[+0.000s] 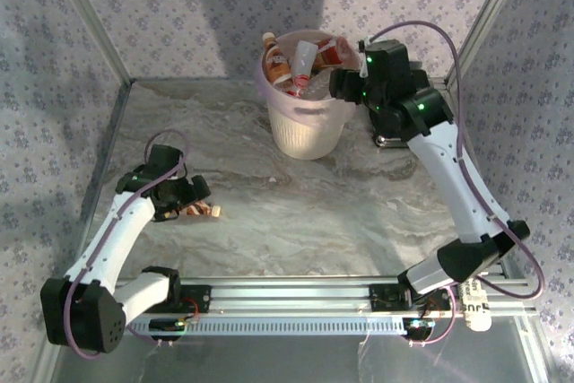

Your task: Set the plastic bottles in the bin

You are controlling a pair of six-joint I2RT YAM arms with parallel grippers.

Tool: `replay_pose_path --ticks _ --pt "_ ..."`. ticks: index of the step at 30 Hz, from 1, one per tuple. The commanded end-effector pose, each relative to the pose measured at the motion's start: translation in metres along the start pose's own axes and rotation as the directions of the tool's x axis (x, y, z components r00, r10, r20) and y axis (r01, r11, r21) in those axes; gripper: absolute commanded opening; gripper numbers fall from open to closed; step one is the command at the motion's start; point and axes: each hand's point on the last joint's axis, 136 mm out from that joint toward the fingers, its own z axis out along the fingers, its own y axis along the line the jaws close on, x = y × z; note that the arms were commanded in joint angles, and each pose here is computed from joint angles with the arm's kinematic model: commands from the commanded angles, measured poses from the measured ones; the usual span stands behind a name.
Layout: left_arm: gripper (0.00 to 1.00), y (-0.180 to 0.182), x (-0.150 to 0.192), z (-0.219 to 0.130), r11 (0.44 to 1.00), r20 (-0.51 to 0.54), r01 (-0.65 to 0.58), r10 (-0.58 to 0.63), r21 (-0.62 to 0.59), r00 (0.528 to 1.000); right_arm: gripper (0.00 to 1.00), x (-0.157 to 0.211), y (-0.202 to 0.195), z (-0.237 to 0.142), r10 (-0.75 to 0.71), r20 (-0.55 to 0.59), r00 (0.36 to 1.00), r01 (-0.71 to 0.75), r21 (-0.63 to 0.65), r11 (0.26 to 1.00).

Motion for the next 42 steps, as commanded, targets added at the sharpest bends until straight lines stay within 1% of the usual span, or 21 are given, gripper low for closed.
replay_pose_path --ticks 1,5,6,8,13,16,19,25,27,29,37,40,42 --pt "1.00 0.005 -0.011 0.017 0.993 0.038 0.113 -0.112 -0.026 0.993 0.74 0.013 -0.007 -0.015 -0.040 -0.023 0.999 0.040 -0.004 0.999" --pt "1.00 0.010 -0.013 0.037 0.983 0.043 0.182 -0.181 -0.036 0.983 0.74 0.025 -0.018 -0.030 -0.040 -0.040 0.998 0.039 -0.004 0.999" --pt "1.00 0.008 -0.020 0.041 0.979 0.069 0.205 -0.203 -0.016 0.977 0.74 0.029 -0.021 -0.033 -0.036 -0.043 0.998 0.036 -0.004 0.999" --pt "1.00 0.010 -0.023 0.049 0.970 0.078 0.242 -0.241 -0.007 0.967 0.74 0.034 -0.026 -0.039 -0.028 -0.042 0.999 0.028 -0.006 1.000" --pt "0.94 0.011 -0.028 0.064 0.951 0.091 0.307 -0.308 0.016 0.947 0.74 0.045 -0.035 -0.049 -0.011 -0.052 0.999 0.011 0.003 1.000" --pt "0.91 0.010 -0.027 0.073 0.947 0.076 0.319 -0.320 0.022 0.944 0.74 0.049 -0.037 -0.052 -0.003 -0.053 0.999 0.003 -0.001 1.000" --pt "0.86 0.008 -0.024 0.083 0.944 0.059 0.330 -0.331 0.027 0.942 0.74 0.053 -0.037 -0.052 -0.001 -0.063 0.998 0.001 -0.005 1.000" --pt "0.65 0.009 -0.025 0.084 0.940 0.070 0.339 -0.341 0.035 0.937 0.74 0.054 -0.033 -0.059 0.008 -0.061 0.998 -0.010 -0.034 0.999" --pt "0.62 0.009 -0.026 0.081 0.941 0.078 0.337 -0.339 0.041 0.938 0.74 0.053 -0.031 -0.062 0.014 -0.053 0.998 -0.016 -0.051 0.999" --pt "0.60 0.006 -0.029 0.077 0.943 0.083 0.328 -0.332 0.058 0.940 0.74 0.053 -0.029 -0.065 0.018 -0.049 0.999 -0.022 -0.067 0.998" --pt "0.49 -0.023 -0.038 0.049 0.958 0.090 0.207 -0.228 0.198 0.970 0.74 0.053 -0.005 -0.065 0.033 -0.055 0.998 -0.043 -0.183 0.982" --pt "0.47 -0.041 -0.042 0.031 0.953 0.111 0.121 -0.157 0.277 0.981 0.74 0.056 0.007 -0.064 0.042 -0.069 0.997 -0.058 -0.241 0.969" --pt "0.45 -0.064 -0.044 0.015 0.927 0.137 0.010 -0.066 0.376 0.988 0.74 0.060 0.014 -0.063 0.046 -0.083 0.995 -0.067 -0.271 0.960"
